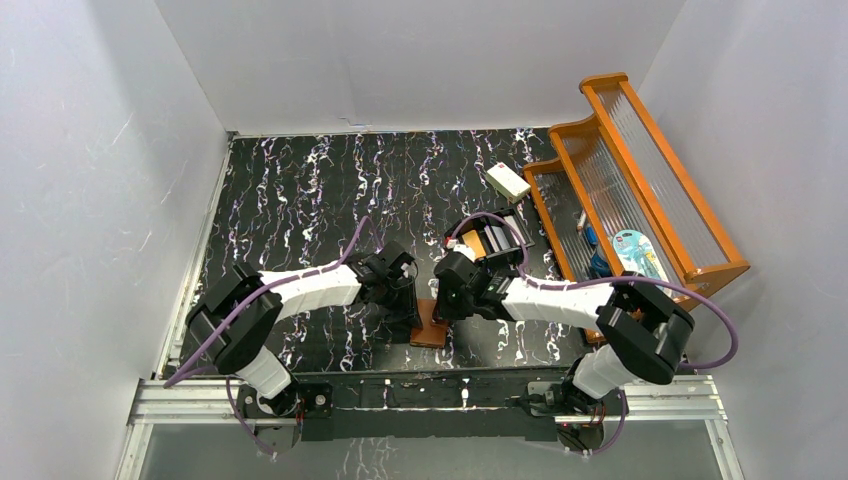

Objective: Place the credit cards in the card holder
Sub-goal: Close the card holder at the center of the board, then move the card holder to the center of the board.

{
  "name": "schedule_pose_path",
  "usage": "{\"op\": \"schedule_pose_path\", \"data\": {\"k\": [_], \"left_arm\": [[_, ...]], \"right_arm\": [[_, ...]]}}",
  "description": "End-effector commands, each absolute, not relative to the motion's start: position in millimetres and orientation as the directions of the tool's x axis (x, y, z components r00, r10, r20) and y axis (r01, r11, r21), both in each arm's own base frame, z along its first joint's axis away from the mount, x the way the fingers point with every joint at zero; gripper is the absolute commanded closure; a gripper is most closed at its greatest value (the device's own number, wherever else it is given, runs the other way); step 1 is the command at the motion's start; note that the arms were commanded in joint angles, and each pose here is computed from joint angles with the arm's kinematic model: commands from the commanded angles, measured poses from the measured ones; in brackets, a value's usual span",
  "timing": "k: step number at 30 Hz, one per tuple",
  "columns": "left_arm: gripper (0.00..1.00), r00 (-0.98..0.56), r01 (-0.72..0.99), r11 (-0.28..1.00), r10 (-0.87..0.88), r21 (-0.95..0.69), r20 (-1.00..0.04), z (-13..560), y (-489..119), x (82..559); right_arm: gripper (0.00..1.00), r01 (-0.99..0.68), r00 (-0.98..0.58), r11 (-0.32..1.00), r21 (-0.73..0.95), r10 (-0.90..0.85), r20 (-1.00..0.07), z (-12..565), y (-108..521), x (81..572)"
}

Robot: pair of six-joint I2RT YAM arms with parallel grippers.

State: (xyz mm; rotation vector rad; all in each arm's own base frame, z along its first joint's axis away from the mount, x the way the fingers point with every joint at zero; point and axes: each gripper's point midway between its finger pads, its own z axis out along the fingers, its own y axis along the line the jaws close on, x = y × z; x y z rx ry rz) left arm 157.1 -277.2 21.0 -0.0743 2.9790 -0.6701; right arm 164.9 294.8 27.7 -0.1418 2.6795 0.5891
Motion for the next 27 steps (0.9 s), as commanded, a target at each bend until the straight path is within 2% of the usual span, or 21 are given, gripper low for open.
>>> {"op": "schedule_pose_path", "data": {"k": [1,3,7,11,16,22,27], "left_arm": [[0.74,-0.992,-0.052,0.935,-0.089,-0.35,-0.092,5.3,-256.8,151.1],[0.73,-0.988,-0.06,0.926,-0.107,-0.373,-0.108,14.2,-258.4,155.4],[0.7,-0.976,-0.07,0.884,-0.157,-0.462,-0.152,45.9,-261.3,168.5],[0.65,-0.949,-0.051,0.849,-0.206,-0.526,-0.24,86.3,-256.2,185.8],[0.63,-0.891,-0.025,0.869,-0.244,-0.494,-0.383,123.0,-227.4,198.7],[0.61,-0.836,-0.002,0.894,-0.247,-0.447,-0.49,157.8,-198.9,199.9],[0.59,-0.836,0.011,0.904,-0.226,-0.427,-0.5,167.2,-185.6,188.5]], "right_arm": [[0.95,-0.141,-0.958,0.975,0.173,-0.091,-0.27,-29.2,235.4,130.2],[0.94,-0.156,-0.952,0.964,0.213,-0.089,-0.294,-18.8,245.9,135.1],[0.85,-0.223,-0.919,0.923,0.315,-0.091,-0.384,27.4,281.4,155.6],[0.68,-0.226,-0.889,0.914,0.336,-0.052,-0.456,64.5,289.1,171.0],[0.5,-0.127,-0.902,0.907,0.401,0.062,-0.427,62.2,276.5,160.8],[0.45,-0.066,-0.919,0.871,0.486,0.137,-0.37,50.3,273.1,145.5],[0.44,-0.089,-0.93,0.844,0.529,0.12,-0.347,40.2,291.3,138.3]]}}
